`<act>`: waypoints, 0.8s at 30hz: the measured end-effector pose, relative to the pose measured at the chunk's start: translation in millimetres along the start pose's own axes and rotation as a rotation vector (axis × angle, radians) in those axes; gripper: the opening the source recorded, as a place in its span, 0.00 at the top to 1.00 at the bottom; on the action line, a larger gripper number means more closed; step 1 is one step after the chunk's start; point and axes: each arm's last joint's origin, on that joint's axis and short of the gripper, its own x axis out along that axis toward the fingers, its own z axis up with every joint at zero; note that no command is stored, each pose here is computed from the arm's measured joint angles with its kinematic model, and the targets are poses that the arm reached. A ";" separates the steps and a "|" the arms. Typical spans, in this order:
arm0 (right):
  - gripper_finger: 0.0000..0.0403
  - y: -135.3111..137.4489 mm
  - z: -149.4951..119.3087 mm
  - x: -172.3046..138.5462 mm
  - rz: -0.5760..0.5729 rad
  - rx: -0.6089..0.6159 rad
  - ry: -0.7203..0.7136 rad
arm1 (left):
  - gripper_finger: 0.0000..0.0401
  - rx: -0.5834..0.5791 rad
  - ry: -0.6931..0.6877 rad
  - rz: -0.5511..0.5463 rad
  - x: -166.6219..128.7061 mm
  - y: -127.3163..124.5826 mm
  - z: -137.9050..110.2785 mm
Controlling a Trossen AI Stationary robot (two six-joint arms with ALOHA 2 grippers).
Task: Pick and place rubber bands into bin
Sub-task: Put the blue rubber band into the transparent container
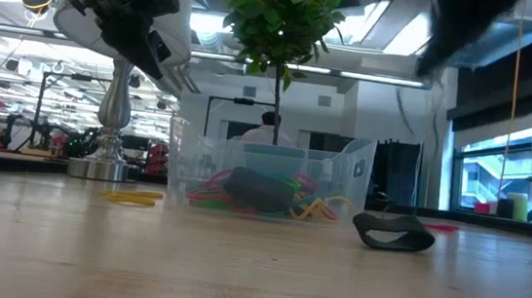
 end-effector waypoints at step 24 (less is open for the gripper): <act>1.00 -26.7 98.0 36.0 -0.045 -0.107 -0.162 | 0.98 0.022 -0.063 0.016 -0.1 1.3 6.4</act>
